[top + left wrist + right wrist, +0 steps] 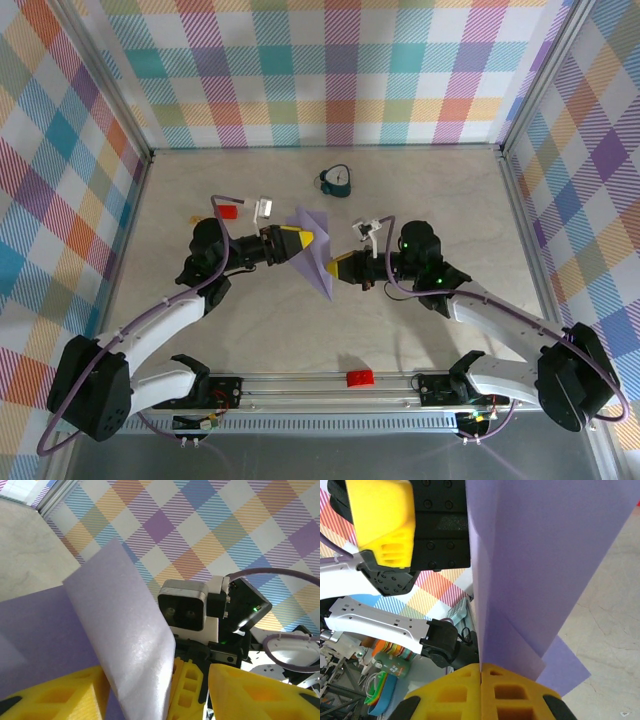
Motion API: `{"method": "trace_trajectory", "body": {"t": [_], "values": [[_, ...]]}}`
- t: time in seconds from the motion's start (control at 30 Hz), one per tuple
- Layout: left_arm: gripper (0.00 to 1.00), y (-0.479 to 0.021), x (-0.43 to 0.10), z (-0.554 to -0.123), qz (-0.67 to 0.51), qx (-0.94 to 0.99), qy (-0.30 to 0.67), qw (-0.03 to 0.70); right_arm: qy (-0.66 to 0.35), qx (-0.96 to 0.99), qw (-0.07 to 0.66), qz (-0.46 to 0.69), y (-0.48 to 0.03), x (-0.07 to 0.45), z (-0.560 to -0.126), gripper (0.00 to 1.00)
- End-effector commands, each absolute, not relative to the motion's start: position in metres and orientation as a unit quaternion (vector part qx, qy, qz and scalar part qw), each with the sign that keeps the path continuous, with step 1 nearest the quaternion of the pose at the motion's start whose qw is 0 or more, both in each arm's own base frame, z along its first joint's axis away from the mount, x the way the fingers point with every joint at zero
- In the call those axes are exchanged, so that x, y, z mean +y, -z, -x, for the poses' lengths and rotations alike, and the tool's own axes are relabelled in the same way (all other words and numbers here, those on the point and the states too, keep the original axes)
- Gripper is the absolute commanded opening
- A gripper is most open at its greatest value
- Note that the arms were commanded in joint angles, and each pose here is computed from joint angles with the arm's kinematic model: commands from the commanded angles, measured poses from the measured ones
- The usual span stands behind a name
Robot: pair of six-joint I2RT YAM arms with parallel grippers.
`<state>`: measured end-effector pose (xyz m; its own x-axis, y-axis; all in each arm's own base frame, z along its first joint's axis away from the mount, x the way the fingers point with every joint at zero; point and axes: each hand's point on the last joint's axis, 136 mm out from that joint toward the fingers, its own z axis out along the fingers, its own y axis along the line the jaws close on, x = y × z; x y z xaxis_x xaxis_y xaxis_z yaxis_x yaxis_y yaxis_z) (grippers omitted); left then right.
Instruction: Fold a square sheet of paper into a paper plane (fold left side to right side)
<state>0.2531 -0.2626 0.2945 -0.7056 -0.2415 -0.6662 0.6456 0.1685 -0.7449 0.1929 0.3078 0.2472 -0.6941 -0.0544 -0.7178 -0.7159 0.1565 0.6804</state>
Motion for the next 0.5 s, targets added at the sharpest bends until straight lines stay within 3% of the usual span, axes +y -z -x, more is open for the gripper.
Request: {"method": "trace_trajectory", "body": {"t": [0.0, 0.3, 0.47], "values": [[0.47, -0.304, -0.267, -0.251, -0.17, 0.668, 0.629, 0.36, -0.603, 0.683, 0.294, 0.29, -0.266, 0.312, -0.191, 0.0], [0.21, -0.304, -0.264, -0.256, -0.153, 0.67, 0.622, 0.376, -0.593, 0.691, 0.301, 0.283, -0.262, 0.307, -0.19, 0.07], [0.09, -0.31, -0.261, -0.257, -0.144, 0.664, 0.624, 0.386, -0.579, 0.701, 0.314, 0.274, -0.262, 0.3, -0.189, 0.22]]}}
